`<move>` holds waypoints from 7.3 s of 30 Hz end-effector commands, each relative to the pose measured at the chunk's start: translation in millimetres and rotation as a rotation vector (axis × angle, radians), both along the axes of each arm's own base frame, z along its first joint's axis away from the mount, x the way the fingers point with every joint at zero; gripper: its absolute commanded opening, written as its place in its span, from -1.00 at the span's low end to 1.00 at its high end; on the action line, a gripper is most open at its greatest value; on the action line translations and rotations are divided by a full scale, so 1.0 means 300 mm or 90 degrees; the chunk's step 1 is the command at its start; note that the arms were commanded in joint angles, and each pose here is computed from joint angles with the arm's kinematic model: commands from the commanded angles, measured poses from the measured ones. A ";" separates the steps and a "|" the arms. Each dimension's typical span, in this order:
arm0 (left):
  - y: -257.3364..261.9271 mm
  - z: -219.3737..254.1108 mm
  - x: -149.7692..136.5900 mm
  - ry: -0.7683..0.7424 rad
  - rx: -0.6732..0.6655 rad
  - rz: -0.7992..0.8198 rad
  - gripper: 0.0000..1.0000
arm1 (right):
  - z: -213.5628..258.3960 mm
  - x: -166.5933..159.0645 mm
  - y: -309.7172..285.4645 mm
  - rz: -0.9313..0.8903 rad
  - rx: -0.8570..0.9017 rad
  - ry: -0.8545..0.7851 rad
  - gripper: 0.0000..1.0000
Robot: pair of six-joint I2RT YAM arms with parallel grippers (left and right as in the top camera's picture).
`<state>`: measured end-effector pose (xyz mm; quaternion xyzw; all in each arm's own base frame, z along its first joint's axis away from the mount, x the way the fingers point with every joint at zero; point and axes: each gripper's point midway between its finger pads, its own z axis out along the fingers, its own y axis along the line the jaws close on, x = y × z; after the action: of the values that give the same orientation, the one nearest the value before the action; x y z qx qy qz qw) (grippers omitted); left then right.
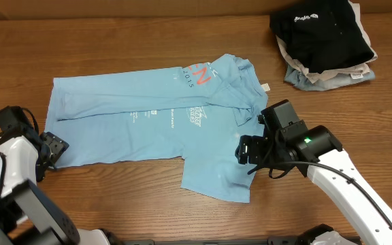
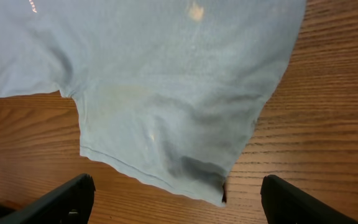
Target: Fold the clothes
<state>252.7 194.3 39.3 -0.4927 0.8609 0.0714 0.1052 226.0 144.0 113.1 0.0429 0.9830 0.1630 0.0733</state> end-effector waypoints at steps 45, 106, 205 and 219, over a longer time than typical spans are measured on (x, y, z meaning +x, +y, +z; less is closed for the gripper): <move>0.022 -0.245 -0.013 0.054 -0.064 0.032 -0.91 | -0.321 -0.180 0.030 0.019 -0.038 0.212 0.14; 0.158 0.131 0.241 -0.024 -0.020 -0.059 -0.92 | 0.233 0.619 0.048 -0.060 0.029 -0.301 -0.92; -0.572 0.339 0.734 -0.054 -0.031 -0.630 -0.92 | -0.036 0.484 0.033 0.043 -0.017 -0.104 0.94; -0.948 0.287 0.718 -0.048 -0.065 -0.702 -0.92 | -0.037 0.505 -0.039 0.007 -0.015 -0.098 0.98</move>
<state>469.1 -78.8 131.7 0.0475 0.9877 -0.0488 0.1409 367.9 141.9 84.0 0.0085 0.9816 0.1440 0.1253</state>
